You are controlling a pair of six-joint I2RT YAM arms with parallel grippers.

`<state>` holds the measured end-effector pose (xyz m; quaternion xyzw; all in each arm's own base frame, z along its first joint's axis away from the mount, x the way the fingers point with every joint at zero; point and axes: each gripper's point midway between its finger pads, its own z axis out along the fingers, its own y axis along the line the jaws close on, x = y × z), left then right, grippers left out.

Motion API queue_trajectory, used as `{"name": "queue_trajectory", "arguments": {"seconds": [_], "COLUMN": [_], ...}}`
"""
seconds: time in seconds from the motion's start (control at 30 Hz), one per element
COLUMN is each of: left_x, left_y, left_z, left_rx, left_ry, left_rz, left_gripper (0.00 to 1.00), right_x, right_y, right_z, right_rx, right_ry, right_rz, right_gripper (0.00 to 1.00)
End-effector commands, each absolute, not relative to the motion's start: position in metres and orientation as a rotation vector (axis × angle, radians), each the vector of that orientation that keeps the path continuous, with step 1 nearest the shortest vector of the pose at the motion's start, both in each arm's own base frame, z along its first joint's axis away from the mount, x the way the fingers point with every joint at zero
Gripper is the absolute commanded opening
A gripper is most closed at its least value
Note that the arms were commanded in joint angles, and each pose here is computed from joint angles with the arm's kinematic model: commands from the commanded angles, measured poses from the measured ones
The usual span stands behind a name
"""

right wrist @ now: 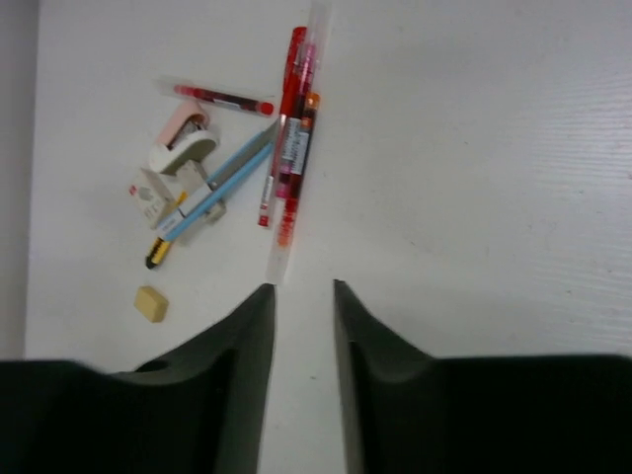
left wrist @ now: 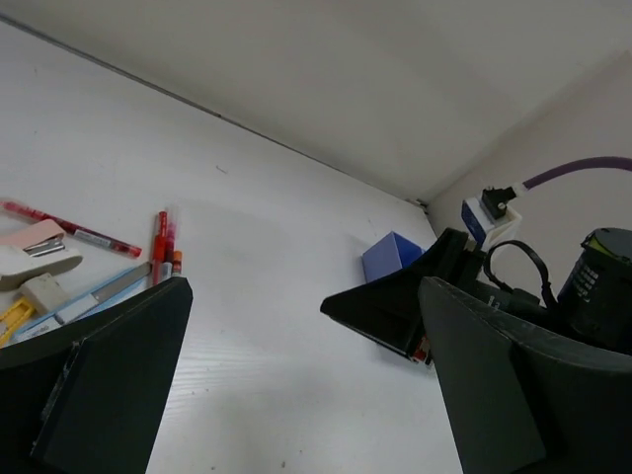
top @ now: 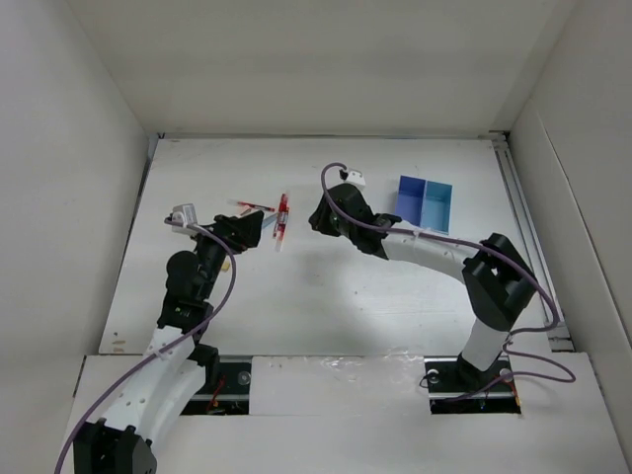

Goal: Sort the stationery into containers
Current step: Pick up the pen from the center of the board.

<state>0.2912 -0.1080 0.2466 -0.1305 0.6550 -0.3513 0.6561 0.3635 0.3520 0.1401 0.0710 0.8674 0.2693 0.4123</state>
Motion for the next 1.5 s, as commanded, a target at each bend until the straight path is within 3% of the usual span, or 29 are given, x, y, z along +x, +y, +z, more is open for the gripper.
{"name": "queue_trajectory", "arguments": {"seconds": [0.0, 0.1, 0.17, 0.2, 0.23, 0.3, 0.33, 0.53, 0.63, 0.67, 0.8, 0.87, 0.93, 0.97, 1.03, 1.17, 1.2, 1.27, 1.47], "left_x": [0.296, 0.309, 0.310, 0.310, 0.313, 0.314, 0.317, 0.323, 0.323, 0.324, 0.320, 0.317, 0.315, 0.315, 0.313, 0.309, 0.307, 0.305, 0.302], "left_y": [-0.099, -0.093, -0.107, -0.111, -0.114, -0.114, -0.115, -0.111, -0.110, -0.109, -0.114, -0.119, -0.120, -0.120, -0.117, -0.112, -0.111, -0.113, -0.108], "left_z": [0.241, 0.232, 0.236, 0.233, 0.231, 0.220, 0.214, 0.205, 0.202, 0.203, 0.202, 0.208, 0.218, 0.218, 0.215, 0.228, 0.227, 0.235, 0.238], "left_rx": [-0.396, -0.486, -0.367, -0.348, -0.325, -0.333, -0.340, -0.361, -0.377, -0.394, -0.389, -0.338, -0.315, -0.315, -0.327, -0.348, -0.348, -0.335, -0.355], "left_ry": [1.505, 1.574, 1.582, 1.582, 1.574, 1.604, 1.633, 1.702, 1.719, 1.721, 1.743, 1.731, 1.700, 1.699, 1.711, 1.664, 1.663, 1.637, 1.610], "left_rz": [-0.774, -0.727, -0.761, -0.779, -0.782, -0.774, -0.767, -0.716, -0.696, -0.692, -0.689, -0.702, -0.715, -0.715, -0.700, -0.699, -0.699, -0.717, -0.713], "left_gripper": [1.00, 1.00, 1.00, 1.00, 1.00, 1.00, 1.00, 1.00, 1.00, 1.00, 1.00, 0.85, 0.65, 0.49, 0.39, 0.38, 0.32, 0.30, 0.30], "right_x": [0.376, 0.385, 0.390, 0.394, 0.397, 0.406, 0.412, 0.443, 0.447, 0.454, 0.460, 0.461, 0.458, 0.456, 0.454, 0.452, 0.450, 0.450, 0.450], "right_y": [0.368, 0.376, 0.382, 0.386, 0.389, 0.391, 0.390, 0.398, 0.401, 0.409, 0.420, 0.424, 0.425, 0.428, 0.428, 0.429, 0.430, 0.430, 0.431], "right_z": [0.160, 0.152, 0.149, 0.144, 0.143, 0.146, 0.136, 0.131, 0.098, 0.096, 0.084, 0.082, 0.072, 0.072, 0.067, 0.064, 0.061, 0.061, 0.048], "right_rx": [0.177, 0.162, 0.160, 0.158, 0.147, 0.155, 0.162, 0.179, 0.166, 0.166, 0.153, 0.157, 0.148, 0.139, 0.134, 0.129, 0.124, 0.124, 0.118], "right_ry": [2.144, 2.168, 2.180, 2.197, 2.202, 2.210, 2.229, 2.257, 2.337, 2.334, 2.360, 2.373, 2.400, 2.410, 2.420, 2.427, 2.433, 2.433, 2.453], "right_rz": [0.702, 0.676, 0.665, 0.650, 0.640, 0.627, 0.603, 0.520, 0.445, 0.447, 0.455, 0.465, 0.461, 0.480, 0.484, 0.494, 0.501, 0.501, 0.495], "right_gripper": [0.44, 0.48, 0.48, 0.43, 0.22, 0.01, 0.00, 0.00, 0.01, 0.04, 0.30, 0.33, 0.34, 0.34, 0.31, 0.28, 0.28, 0.28, 0.28]}}
